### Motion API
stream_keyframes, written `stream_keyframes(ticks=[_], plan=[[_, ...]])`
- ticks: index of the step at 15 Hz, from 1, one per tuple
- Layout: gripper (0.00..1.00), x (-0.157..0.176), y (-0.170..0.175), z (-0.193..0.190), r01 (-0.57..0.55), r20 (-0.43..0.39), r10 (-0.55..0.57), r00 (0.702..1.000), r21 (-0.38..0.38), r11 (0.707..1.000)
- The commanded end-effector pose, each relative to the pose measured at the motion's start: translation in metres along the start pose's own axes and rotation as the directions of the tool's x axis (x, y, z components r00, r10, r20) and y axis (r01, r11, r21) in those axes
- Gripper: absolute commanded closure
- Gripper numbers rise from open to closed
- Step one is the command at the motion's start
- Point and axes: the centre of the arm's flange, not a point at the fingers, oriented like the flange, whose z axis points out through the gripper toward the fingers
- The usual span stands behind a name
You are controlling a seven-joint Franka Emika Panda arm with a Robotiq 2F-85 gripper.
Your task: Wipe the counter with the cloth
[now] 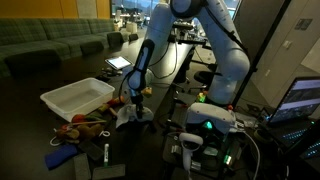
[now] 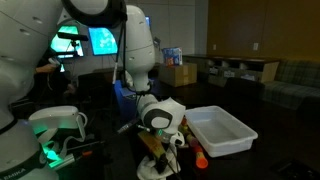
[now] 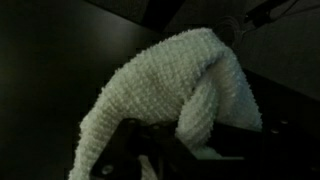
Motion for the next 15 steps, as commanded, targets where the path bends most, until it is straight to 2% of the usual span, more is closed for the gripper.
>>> stream_keyframes(ticks=[1,5,9,15], plan=[[0.99,-0.018,0.046,-0.009,-0.095,0.008,0.096,0.995,-0.080,0.992],[0.99,-0.023,0.102,-0.024,-0.216,-0.025,0.215,0.976,-0.172,0.961],[0.99,-0.023,0.146,-0.037,-0.337,-0.070,0.330,0.941,-0.262,0.904],[0.99,-0.006,0.183,-0.063,-0.462,-0.170,0.429,0.887,-0.306,0.833]])
